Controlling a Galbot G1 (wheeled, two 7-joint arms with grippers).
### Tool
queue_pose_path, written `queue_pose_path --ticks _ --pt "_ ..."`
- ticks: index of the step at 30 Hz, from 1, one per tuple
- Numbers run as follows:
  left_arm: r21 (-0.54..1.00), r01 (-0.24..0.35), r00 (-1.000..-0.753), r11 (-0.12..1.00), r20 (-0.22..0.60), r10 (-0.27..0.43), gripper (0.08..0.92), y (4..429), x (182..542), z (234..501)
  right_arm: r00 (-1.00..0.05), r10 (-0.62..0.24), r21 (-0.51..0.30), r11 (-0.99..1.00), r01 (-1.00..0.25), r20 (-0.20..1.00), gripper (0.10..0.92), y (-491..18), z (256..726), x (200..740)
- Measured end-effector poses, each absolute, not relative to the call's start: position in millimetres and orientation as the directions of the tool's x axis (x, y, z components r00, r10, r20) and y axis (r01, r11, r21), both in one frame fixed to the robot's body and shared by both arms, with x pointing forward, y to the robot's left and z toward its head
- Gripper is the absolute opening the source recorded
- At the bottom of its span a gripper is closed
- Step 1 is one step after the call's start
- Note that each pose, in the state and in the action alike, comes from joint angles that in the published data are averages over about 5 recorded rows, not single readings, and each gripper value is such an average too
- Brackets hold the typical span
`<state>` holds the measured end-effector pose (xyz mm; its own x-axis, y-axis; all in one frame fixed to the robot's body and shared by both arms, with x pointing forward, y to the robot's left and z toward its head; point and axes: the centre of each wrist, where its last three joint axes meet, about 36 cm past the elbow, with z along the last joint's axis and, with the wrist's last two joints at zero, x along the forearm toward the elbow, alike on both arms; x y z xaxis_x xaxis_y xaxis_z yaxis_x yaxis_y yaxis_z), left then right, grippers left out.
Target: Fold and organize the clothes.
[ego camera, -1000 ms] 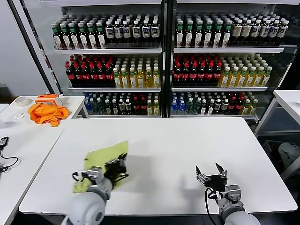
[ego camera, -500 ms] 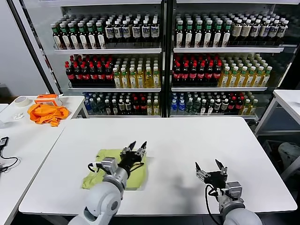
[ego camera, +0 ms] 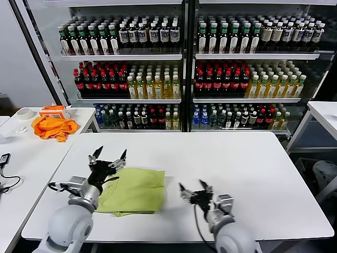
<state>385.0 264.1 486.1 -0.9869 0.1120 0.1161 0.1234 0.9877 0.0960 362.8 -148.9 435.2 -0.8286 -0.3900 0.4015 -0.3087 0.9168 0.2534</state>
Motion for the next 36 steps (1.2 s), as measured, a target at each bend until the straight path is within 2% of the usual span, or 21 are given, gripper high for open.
queue_pose_path --ticks 9,13,26,36 --pt "0.164 0.096 -0.991 0.982 0.108 0.079 0.823 281.6 371.1 482.0 -0.735 -0.484 0.331 0.872 -0.361 0.475 0.821 -101.5 420.7 357.7" --pt "0.182 0.087 -0.992 0.980 0.106 0.069 0.822 285.7 367.4 481.6 -0.710 -0.501 0.358 0.862 -0.360 0.494 0.783 -89.8 418.3 356.0" --pt "0.204 0.078 -0.992 0.976 0.110 0.056 0.823 289.5 359.7 478.9 -0.673 -0.515 0.412 0.851 -0.326 0.530 0.424 -69.4 416.6 358.3" --pt "0.214 0.073 -0.993 0.974 0.110 0.050 0.823 291.6 357.7 477.5 -0.742 -0.466 0.378 0.875 -0.304 0.482 0.139 -81.9 434.8 380.4"
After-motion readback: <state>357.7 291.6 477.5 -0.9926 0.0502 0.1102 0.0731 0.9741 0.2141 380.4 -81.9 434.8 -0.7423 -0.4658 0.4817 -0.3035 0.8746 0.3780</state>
